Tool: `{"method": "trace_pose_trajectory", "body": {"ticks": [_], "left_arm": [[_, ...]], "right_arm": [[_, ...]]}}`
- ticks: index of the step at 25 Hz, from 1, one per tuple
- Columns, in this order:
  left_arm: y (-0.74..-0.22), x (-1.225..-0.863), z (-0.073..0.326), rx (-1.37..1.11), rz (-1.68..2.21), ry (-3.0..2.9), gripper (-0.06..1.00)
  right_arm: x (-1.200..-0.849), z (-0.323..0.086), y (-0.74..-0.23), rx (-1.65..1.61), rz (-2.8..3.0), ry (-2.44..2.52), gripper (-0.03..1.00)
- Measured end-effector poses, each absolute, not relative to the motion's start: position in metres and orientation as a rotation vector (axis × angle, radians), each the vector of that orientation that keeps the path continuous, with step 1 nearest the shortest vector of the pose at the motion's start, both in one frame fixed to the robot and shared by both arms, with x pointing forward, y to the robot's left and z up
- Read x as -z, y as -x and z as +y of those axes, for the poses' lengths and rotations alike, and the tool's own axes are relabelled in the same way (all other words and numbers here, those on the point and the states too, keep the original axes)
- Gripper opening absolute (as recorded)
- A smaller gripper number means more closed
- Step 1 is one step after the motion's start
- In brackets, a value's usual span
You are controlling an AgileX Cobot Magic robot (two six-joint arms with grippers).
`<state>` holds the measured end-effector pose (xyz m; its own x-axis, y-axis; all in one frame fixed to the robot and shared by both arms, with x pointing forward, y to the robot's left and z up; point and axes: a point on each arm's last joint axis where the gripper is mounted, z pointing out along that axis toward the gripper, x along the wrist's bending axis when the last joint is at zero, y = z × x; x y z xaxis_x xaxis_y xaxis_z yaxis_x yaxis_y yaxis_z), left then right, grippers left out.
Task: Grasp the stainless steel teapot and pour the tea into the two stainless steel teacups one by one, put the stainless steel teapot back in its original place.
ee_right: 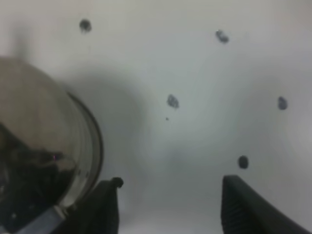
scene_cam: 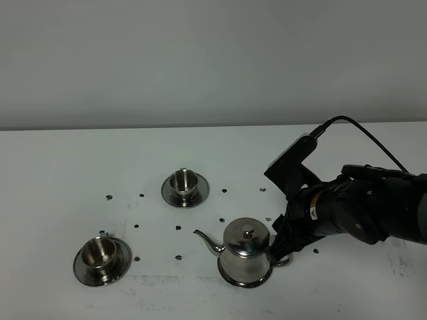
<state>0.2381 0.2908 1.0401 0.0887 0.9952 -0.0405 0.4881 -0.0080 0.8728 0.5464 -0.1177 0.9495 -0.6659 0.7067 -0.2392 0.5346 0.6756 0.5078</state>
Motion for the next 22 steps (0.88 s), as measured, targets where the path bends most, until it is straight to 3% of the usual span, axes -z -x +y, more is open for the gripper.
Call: {"method": "trace_pose_trajectory", "body": {"ticks": [22], "left_arm": [[-0.238, -1.040, 0.291, -0.838, 1.501, -1.603, 0.50]], "right_arm": [[-0.956, -0.116, -0.533, -0.567, 2.602, -0.940, 0.42]]}}
